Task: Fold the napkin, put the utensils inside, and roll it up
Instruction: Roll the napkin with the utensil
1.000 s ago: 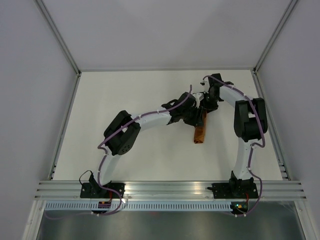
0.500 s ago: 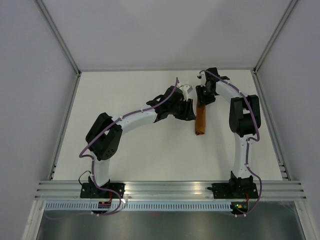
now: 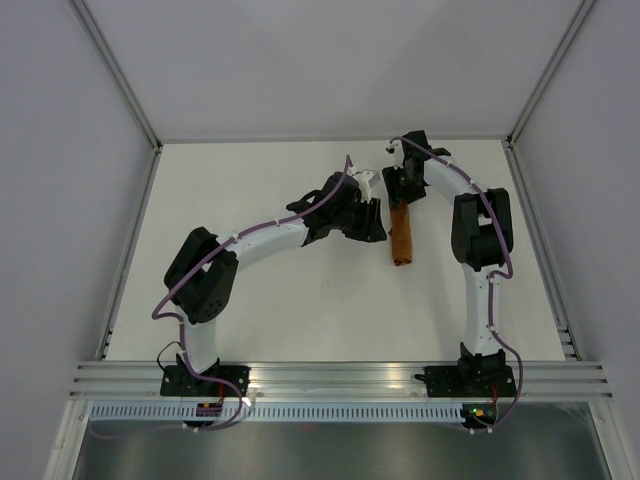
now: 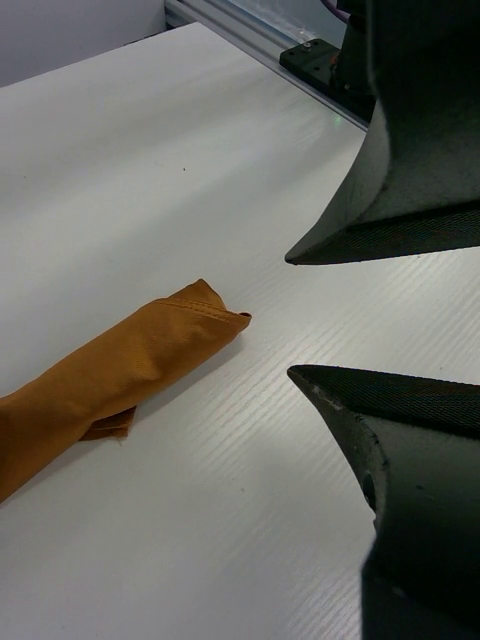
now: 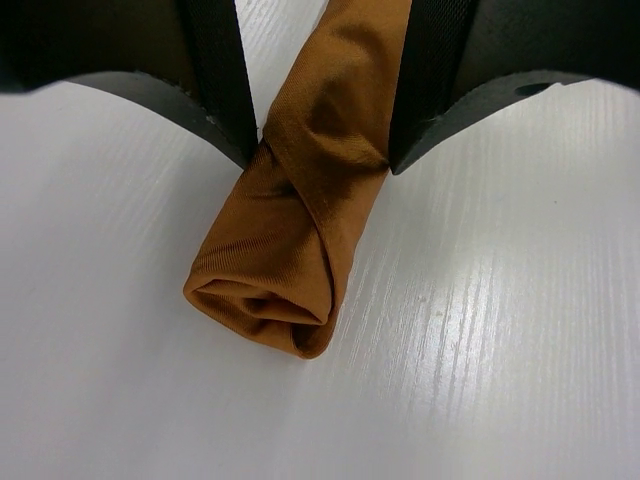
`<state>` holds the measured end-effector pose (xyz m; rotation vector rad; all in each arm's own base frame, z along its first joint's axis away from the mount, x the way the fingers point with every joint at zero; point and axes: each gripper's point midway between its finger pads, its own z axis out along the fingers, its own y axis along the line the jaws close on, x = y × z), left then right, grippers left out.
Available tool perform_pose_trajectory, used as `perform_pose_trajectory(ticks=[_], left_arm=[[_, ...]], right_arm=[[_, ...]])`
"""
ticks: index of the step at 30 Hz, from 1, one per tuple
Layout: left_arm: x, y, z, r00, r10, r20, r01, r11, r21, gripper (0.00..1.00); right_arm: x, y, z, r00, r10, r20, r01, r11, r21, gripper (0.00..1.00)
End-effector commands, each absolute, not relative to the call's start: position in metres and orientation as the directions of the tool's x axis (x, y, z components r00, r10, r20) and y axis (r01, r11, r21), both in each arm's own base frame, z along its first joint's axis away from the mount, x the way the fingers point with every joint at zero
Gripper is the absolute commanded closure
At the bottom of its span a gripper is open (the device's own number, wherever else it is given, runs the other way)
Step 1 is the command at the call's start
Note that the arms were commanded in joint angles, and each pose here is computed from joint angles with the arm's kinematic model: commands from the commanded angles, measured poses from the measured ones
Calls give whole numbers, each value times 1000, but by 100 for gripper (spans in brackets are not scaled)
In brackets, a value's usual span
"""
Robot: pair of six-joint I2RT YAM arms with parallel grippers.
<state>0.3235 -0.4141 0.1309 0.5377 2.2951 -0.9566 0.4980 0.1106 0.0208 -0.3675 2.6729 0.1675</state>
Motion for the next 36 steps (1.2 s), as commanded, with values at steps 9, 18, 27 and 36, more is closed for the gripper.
perform_pose_trajectory(ticks=[9,18,27,36], left_arm=[[325,-412,158,-704,141,-696,613,616,-495,50],[327,-410,159,-709,141,-691,610,614,-500,50],[319,-393,186,-679,123,-724,629,606,-487,49],[291,-355,203,-645,112,-756,640,620,-454,49]], right_arm=[[507,108,52,-856,-221,-468,-265,964,30,35],[510,109,80,-825,-219,-520,-273,962,27,31],[494,102,173,-723,-100,-684,-277,948,155,27],[411,55,276,-544,-25,-839,-280,948,153,20]])
